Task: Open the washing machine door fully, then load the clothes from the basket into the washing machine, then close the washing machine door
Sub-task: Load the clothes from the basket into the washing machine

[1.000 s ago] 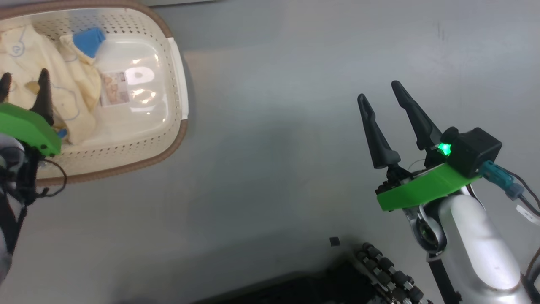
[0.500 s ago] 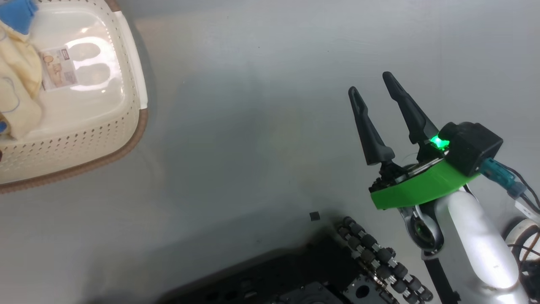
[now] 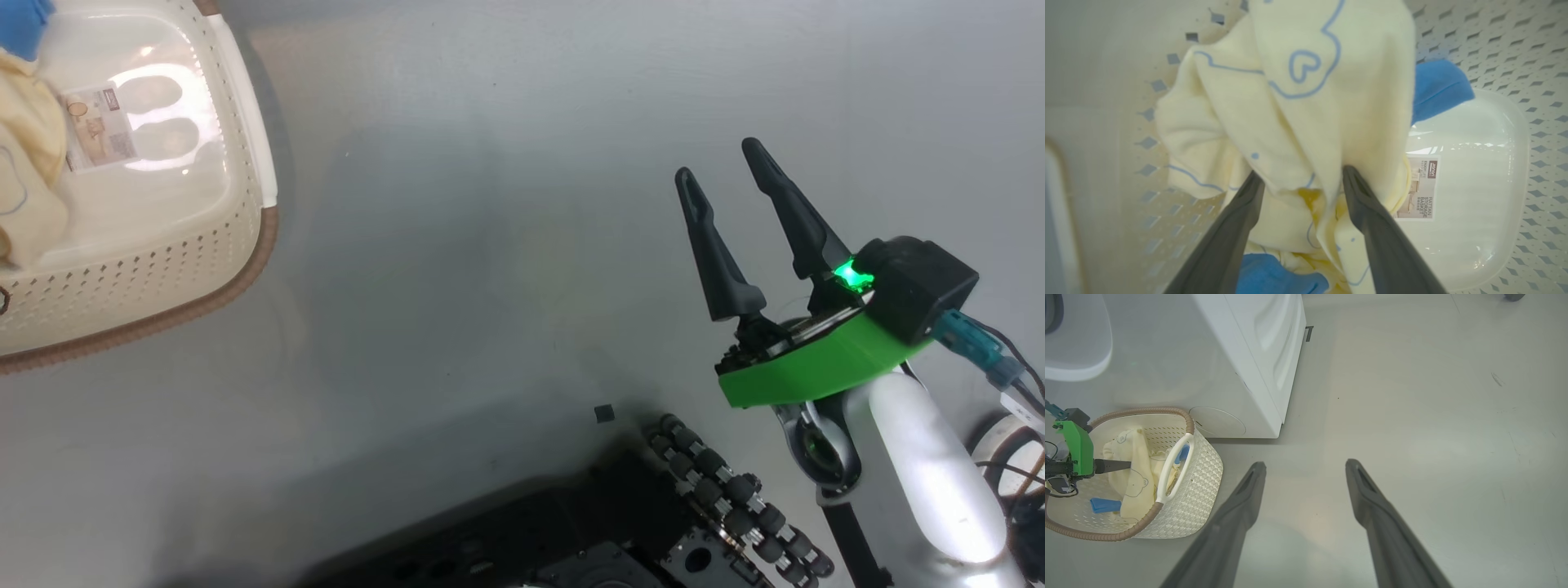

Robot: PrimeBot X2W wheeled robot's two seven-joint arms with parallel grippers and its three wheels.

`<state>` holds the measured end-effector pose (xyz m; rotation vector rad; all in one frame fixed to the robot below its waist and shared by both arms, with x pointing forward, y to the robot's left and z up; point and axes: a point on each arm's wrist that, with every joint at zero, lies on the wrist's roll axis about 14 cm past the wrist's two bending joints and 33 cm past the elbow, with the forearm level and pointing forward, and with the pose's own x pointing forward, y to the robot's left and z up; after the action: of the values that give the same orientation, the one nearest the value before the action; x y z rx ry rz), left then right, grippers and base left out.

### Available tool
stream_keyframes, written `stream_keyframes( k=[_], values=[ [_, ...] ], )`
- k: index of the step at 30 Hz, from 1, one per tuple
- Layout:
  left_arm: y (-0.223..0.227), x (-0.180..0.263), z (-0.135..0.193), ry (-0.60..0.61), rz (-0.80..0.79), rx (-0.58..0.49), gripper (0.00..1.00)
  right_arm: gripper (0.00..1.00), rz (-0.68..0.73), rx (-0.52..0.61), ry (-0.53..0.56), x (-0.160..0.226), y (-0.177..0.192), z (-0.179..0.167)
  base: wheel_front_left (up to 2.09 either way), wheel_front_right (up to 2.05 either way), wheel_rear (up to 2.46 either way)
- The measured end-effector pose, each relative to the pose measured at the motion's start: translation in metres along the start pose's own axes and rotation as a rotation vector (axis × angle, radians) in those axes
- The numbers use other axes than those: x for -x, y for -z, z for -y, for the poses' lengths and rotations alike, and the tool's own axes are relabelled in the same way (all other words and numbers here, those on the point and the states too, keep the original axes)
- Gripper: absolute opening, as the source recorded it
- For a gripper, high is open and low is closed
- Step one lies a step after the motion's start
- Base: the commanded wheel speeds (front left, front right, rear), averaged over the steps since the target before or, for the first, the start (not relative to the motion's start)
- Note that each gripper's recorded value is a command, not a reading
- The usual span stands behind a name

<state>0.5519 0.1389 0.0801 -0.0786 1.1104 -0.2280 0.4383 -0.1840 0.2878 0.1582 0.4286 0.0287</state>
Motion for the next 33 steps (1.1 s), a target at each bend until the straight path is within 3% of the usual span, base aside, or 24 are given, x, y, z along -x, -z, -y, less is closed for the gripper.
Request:
stream_keyframes(
  k=[1, 3, 4, 20, 33],
  values=[
    [0.001, 0.0, 0.001, 0.001, -0.004, 0.002, 0.73, 1.0, 0.0, 0.0, 0.0, 0.0, 0.0, 0.0, 0.0, 0.0, 0.0],
    [0.001, -0.001, 0.002, 0.004, -0.007, 0.005, 0.07, 1.0, 0.0, -0.002, 0.001, 0.0, 0.0, 0.0, 0.0, 0.0, 0.0],
    [0.001, -0.001, 0.003, 0.006, -0.006, 0.003, 0.0, 1.0, 0.0, -0.004, 0.002, 0.0, 0.0, 0.0, 0.0, 0.0, 0.0],
    [-0.017, 0.001, 0.015, 0.045, 0.036, 0.008, 0.0, 1.0, 0.006, -0.011, -0.001, 0.0, -0.003, -0.001, 0.0, 0.0, 0.0],
    [-0.033, 0.014, 0.023, 0.074, 0.095, -0.008, 0.0, 1.0, 0.068, -0.014, -0.02, -0.005, -0.027, -0.005, 0.0, 0.0, 0.0]
  ],
)
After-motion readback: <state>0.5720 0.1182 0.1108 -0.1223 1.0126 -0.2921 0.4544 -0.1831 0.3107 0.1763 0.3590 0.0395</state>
